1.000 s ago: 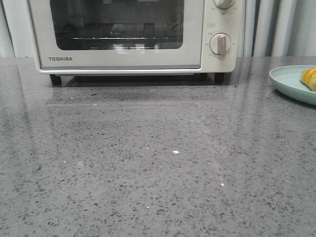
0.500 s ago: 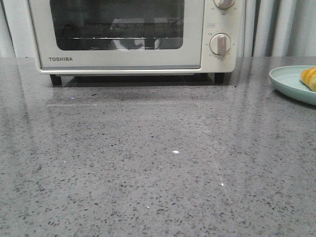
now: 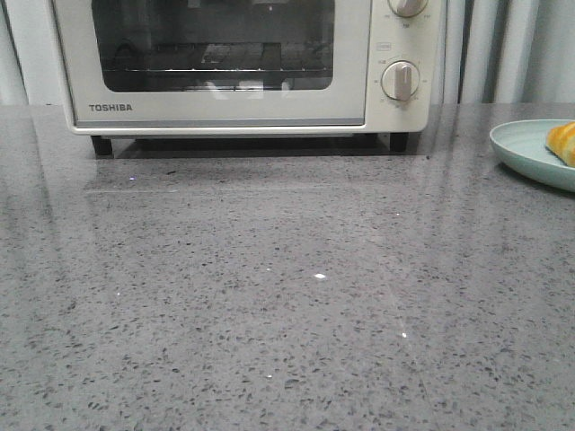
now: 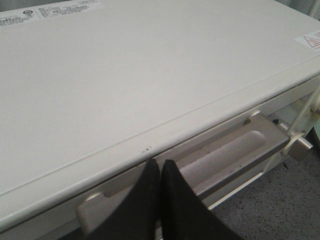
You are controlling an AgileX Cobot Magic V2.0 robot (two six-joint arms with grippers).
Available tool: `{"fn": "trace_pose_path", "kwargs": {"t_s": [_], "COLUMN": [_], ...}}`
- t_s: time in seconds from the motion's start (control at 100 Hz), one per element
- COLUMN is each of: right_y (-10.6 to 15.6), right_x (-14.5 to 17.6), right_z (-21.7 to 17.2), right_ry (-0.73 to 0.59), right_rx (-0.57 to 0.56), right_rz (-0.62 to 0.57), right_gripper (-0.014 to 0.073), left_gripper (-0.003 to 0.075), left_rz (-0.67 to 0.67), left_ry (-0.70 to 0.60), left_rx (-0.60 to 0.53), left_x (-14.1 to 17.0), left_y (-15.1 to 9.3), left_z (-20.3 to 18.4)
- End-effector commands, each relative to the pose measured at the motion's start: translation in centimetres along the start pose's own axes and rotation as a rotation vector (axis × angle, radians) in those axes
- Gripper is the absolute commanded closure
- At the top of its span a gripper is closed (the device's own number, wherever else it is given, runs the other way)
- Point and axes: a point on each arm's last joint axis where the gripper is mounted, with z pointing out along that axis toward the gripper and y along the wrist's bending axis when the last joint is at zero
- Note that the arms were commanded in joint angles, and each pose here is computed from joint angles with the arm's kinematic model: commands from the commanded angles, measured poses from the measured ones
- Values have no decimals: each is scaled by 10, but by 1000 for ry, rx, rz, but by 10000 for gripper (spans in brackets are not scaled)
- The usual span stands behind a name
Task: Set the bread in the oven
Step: 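Move the left gripper down onto the toaster oven door handle, then pull the oven door handle down and open with the left gripper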
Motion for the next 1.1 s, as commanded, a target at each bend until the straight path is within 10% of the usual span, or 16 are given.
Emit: {"fn": "trace_pose_path", "kwargs": {"t_s": [0.0, 1.09], "right_y": [5, 12], "right_x": [-19, -55], "right_z": [-2, -16], "right_ry": [-110, -225], "right_rx": [-28, -53], "right_rz": [-17, -14], "right_gripper": [643, 643], "left_gripper": [742, 742], "left_rz": [7, 4], "left_ry": [71, 248], "left_rx": [41, 141], "left_x": [4, 20], "left_y": [-3, -12], "left_z": [-6, -9]}}
